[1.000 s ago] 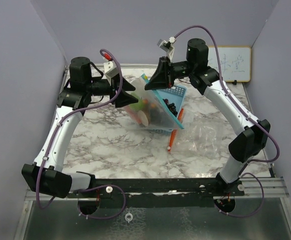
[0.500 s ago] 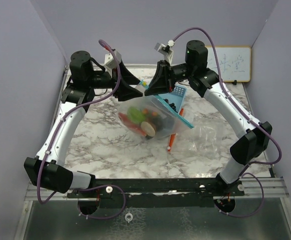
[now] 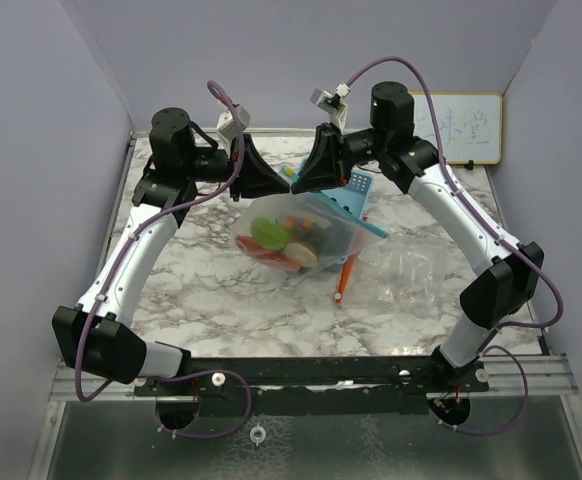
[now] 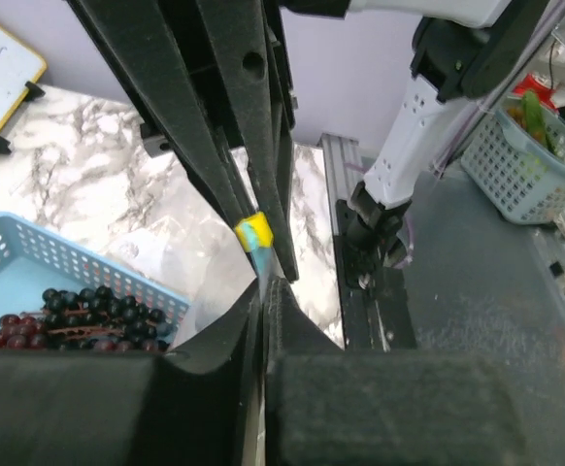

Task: Place the food in the zip-top bag and seal the zipper
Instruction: Zip the zipper food storage bag at the center of the board.

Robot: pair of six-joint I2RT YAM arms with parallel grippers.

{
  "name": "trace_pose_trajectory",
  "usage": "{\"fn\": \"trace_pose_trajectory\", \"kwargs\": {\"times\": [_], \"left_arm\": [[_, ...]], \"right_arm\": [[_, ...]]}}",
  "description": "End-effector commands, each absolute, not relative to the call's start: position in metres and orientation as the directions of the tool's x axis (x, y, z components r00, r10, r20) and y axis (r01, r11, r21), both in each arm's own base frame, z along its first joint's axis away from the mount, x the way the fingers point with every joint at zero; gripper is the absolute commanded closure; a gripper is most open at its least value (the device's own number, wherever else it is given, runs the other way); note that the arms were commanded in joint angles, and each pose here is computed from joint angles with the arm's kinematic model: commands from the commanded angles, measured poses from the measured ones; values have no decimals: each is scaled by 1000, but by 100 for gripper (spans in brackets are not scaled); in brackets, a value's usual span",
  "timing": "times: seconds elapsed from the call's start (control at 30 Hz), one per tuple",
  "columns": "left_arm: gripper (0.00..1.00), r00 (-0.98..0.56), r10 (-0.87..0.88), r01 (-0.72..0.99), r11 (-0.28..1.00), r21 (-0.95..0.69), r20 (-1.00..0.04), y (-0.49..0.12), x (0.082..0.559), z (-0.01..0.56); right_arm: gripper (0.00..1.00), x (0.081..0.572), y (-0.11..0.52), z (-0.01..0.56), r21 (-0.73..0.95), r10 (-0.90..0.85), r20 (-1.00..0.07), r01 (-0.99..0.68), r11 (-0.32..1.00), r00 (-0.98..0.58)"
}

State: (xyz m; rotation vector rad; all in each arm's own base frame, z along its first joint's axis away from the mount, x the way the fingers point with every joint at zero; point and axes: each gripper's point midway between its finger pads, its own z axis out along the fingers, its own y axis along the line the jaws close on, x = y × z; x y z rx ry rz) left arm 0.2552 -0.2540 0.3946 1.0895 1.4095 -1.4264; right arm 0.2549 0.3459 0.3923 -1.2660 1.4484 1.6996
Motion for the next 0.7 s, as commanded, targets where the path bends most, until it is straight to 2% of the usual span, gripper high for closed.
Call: {"fn": "trace_pose_trajectory", "kwargs": {"times": [0.0,0.07,0.13,0.3,0.5,0.67], "left_arm": [[100,-239,16,970,-35,-239,-971,-254,249,395],[100,-226,15,974,30,-225,-974,-252,258,393],[100,-220,19,967,138,-215,-975,-250,273,389],[100,-237,43,922,324,-211,-971,-239,298,370],[100,-266,61,902,367,-226,-962,-235,301,348],[100,-259,58,906,360,-221,-964,-235,298,350]], "right_arm": [[94,257,351,386,415,-169,-908,-879,-236,-384],[93,263,352,380,411,-172,-908,-890,-196,-381],[87,273,353,373,395,-176,-912,-910,-127,-371],[67,288,353,364,365,-186,-917,-930,-34,-353],[58,295,356,376,329,-164,-933,-944,-18,-322],[56,303,362,382,322,-144,-938,-946,-38,-314]]}}
